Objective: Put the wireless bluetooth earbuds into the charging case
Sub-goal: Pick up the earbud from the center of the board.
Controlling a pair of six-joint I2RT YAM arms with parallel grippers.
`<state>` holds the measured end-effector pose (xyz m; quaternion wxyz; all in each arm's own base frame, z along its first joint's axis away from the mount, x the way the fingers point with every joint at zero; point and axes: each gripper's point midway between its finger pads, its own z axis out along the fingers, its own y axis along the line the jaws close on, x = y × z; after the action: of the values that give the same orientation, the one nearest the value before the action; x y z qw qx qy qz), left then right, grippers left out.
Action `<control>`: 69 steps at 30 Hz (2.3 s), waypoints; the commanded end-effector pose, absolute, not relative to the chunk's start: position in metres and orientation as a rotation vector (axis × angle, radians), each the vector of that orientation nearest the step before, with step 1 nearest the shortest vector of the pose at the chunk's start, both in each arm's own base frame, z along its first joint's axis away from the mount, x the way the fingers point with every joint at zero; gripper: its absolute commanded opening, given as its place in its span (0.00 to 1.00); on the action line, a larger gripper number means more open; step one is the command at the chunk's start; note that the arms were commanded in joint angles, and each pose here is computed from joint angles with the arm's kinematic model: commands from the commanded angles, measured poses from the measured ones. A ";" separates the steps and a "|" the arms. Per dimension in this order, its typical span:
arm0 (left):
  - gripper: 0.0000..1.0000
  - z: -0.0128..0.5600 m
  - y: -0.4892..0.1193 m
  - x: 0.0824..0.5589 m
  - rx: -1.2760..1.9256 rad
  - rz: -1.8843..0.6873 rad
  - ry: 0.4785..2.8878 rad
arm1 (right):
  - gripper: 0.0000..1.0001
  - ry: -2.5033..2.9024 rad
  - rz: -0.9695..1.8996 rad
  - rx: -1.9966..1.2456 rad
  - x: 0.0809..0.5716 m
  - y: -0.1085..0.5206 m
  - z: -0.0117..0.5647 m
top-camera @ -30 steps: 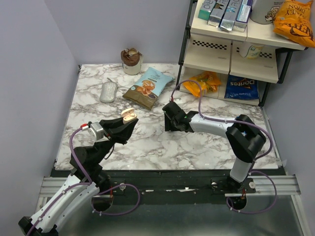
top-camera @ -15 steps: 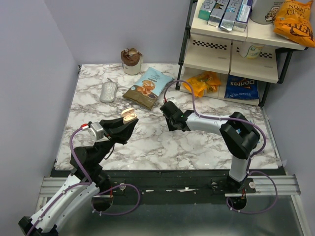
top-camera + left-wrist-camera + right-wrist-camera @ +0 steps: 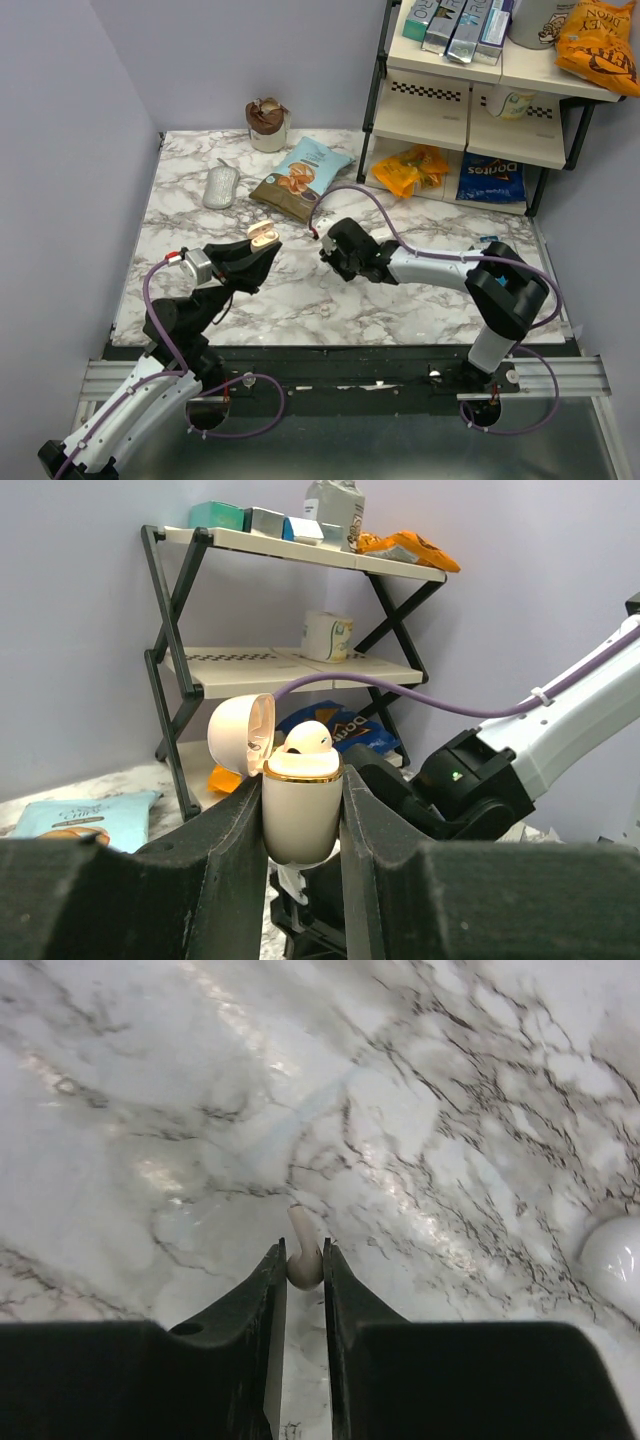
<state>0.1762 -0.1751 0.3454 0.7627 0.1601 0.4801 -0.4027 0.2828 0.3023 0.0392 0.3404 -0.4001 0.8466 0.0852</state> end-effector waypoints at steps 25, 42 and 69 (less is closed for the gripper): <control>0.00 0.352 -0.170 0.170 0.346 -0.872 1.007 | 0.58 2.145 0.410 -0.892 0.268 0.309 0.091; 0.00 0.346 -0.173 0.170 0.352 -0.890 1.021 | 0.51 2.249 0.428 -1.177 0.243 0.320 0.046; 0.00 0.346 -0.175 0.171 0.357 -0.888 1.026 | 0.46 2.375 0.279 -1.088 0.248 0.301 0.016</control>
<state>0.1753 -0.1745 0.3407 0.7616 0.1598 0.4815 -0.4032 0.2534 0.3077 0.0214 0.2701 -0.4140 0.8613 0.1176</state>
